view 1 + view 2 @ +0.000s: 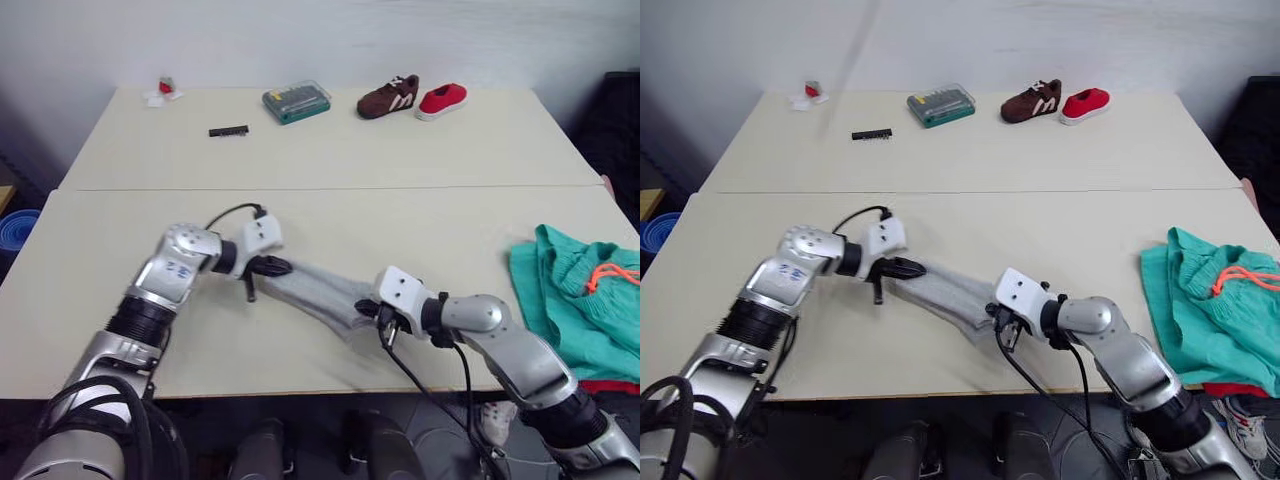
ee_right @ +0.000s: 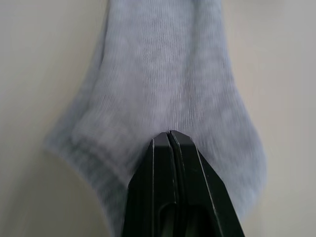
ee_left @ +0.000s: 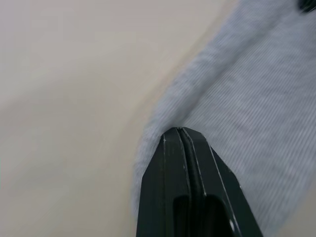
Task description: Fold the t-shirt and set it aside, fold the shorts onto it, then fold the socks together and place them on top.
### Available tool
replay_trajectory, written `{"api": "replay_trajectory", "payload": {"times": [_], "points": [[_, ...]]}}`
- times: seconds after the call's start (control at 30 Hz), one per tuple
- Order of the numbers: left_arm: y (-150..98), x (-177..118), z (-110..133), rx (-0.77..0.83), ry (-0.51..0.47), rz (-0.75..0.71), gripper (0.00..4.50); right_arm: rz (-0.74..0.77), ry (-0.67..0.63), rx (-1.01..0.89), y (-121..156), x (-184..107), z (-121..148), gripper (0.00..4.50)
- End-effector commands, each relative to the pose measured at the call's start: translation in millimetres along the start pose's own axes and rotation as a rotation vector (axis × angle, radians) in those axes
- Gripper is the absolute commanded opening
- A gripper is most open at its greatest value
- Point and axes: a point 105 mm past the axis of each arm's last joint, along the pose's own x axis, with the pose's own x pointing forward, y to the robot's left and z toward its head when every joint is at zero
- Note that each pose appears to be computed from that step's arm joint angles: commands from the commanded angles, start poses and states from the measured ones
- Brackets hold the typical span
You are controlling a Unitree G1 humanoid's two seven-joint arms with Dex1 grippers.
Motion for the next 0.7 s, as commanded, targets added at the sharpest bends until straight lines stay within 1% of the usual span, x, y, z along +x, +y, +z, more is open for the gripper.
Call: {"api": "replay_trajectory", "payload": {"times": [0.03, 0.07, 0.1, 0.13, 0.2, 0.33, 0.43, 0.5, 0.57, 0.67, 0.7], "points": [[-2.4, -27.2, 12.2, -0.16, -0.183, -0.018, 0.06, 0.001, -0.004, 0.038, 1.7, -1.6, -1.7, 0.0], [-5.2, -35.3, 13.7, -0.223, -0.22, -0.029, 0.06, -0.001, -0.004, 0.039, 1.3, -0.6, -1.6, 0.0], [-7.9, -42.9, 9.2, -0.291, -0.223, -0.027, 0.06, -0.003, -0.006, 0.04, 0.8, 0.7, -1.4, 0.0], [-11.4, -49.6, 1.6, -0.359, -0.215, -0.018, 0.22, -0.005, -0.009, 0.041, 0.4, 2.4, -0.9, 0.0], [-21.2, -57.7, -5.5, -0.469, -0.226, -0.024, 0.58, -0.006, -0.015, 0.043, 0.2, 4.9, 0.1, 0.0], [-39.8, -60.5, -7.9, -0.705, -0.297, -0.037, 1.8, 0.006, -0.025, 0.038, 1.8, 10.4, 2.3, 0.0], [-36.9, -53.3, -18.5, -0.867, -0.321, 0.016, 2.72, 0.017, -0.031, 0.035, 3.6, 13.2, 3.9, 0.0], [-36.1, -47.7, -20.8, -0.969, -0.345, 0.021, 3.36, 0.022, -0.032, 0.034, 4.4, 14.2, 4.2, 0.0], [-38.0, -42.9, -20.5, -1.048, -0.355, 0.003, 3.87, 0.027, -0.032, 0.031, 5.3, 14.7, 4.4, 0.0], [-37.8, -25.5, -30.5, -1.193, -0.304, 0.024, 3.87, 0.03, -0.031, 0.027, 5.1, 14.1, 3.4, 0.0], [-39.1, -20.6, -30.2, -1.229, -0.295, 0.009, 3.87, 0.031, -0.03, 0.027, 5.3, 14.0, 3.1, 0.0]]}}
